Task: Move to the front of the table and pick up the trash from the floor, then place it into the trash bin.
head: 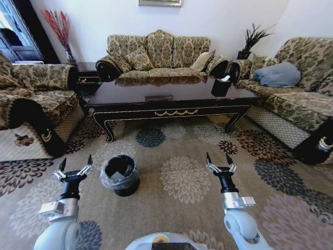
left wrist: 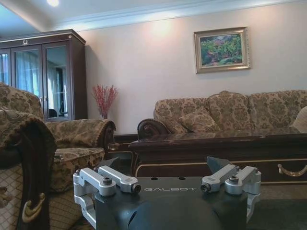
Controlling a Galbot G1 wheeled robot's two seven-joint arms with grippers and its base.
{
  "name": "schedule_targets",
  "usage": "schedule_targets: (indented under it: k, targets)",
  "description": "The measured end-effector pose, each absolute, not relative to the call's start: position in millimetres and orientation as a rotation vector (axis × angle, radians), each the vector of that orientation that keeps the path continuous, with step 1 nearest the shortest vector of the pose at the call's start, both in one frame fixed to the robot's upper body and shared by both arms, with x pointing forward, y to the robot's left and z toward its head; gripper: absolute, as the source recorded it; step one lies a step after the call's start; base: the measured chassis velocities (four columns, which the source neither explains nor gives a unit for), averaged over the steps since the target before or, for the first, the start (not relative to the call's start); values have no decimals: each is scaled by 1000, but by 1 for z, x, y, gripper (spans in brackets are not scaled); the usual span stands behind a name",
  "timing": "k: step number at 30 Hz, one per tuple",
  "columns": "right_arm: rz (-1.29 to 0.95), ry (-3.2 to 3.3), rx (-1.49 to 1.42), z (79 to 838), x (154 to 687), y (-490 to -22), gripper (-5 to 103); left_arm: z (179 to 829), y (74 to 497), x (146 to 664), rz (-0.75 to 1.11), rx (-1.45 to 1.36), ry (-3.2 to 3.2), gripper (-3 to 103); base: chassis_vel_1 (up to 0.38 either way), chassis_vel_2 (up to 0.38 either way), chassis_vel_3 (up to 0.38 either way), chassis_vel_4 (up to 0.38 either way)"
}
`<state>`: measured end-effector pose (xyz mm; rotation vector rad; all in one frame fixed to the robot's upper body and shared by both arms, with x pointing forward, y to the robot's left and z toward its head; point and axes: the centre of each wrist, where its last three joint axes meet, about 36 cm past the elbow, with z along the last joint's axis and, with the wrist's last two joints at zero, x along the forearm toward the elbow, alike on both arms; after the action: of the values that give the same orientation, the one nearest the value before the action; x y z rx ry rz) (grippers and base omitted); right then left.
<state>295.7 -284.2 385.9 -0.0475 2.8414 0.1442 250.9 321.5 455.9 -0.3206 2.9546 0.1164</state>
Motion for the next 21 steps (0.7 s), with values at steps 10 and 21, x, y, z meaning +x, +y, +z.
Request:
schedule_targets:
  k: [10, 21]
  targets:
    - [-7, 2812, -137, 408, 332, -326, 100, 453, 297, 242, 115, -328, 3057, 100, 0, 0, 0, 0]
    - [-47, 2799, -166, 420, 350, -343, 100, 463, 293, 238, 115, -365, 3070, 100, 0, 0, 0, 0]
